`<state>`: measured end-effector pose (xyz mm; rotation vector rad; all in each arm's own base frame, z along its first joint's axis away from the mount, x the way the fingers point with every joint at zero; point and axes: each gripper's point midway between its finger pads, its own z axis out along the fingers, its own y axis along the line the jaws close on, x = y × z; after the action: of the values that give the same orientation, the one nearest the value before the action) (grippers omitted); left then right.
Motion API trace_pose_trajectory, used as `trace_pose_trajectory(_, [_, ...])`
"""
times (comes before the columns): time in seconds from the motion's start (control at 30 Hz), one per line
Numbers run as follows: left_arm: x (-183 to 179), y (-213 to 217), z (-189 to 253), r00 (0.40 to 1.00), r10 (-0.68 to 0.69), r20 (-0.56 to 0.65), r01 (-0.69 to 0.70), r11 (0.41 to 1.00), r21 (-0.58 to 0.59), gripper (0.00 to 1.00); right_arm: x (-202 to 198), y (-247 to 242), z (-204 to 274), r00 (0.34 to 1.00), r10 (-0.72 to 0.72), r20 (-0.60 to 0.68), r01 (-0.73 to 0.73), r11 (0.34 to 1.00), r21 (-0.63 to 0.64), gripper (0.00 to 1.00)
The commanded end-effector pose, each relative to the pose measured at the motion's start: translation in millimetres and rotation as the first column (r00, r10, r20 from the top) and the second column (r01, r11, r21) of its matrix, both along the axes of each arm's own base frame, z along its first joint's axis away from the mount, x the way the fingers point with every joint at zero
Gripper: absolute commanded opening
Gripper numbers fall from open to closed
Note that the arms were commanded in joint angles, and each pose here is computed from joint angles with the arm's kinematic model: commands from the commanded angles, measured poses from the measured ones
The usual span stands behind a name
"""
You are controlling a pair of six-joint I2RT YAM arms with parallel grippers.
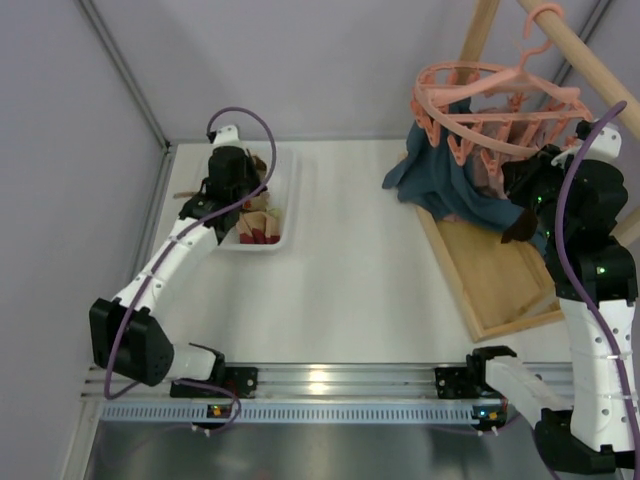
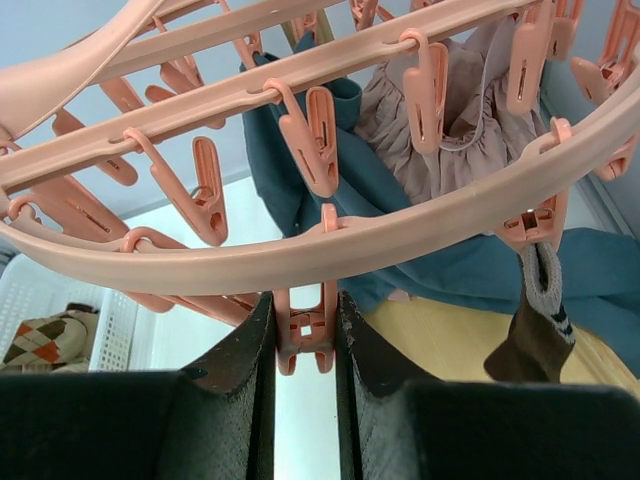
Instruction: Remove the socks clipped to the hanger
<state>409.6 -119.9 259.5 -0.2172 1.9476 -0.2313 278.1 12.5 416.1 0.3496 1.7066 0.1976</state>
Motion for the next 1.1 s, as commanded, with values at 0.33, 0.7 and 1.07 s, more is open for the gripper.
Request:
trace_pose_trajectory(0.33, [31.3, 28.8, -103.6, 0.961, 0.047, -0.273, -0.057, 0.998, -0.03, 0.0, 3.3, 10.4, 4.9, 0.997, 0.068, 0.03, -0.068, 0.998, 0.002, 0.0])
trace_pose_trajectory(0.7, [25.8, 3.3, -21.9, 0.995, 0.09, -0.047, -0.086, 0.994, 0.071, 0.93, 9.3, 17.7, -5.4, 0.995, 0.101, -0.005, -0.101, 0.995, 0.016, 0.0])
trace_pose_trajectory(1.07, [-60.2, -197.5, 45.4, 0.847, -0.408, 0.341, 0.4, 0.911, 0.096, 0.98, 8.2, 32.9, -0.1, 0.984, 0.181, -0.008, -0.18, 0.983, 0.045, 0.0])
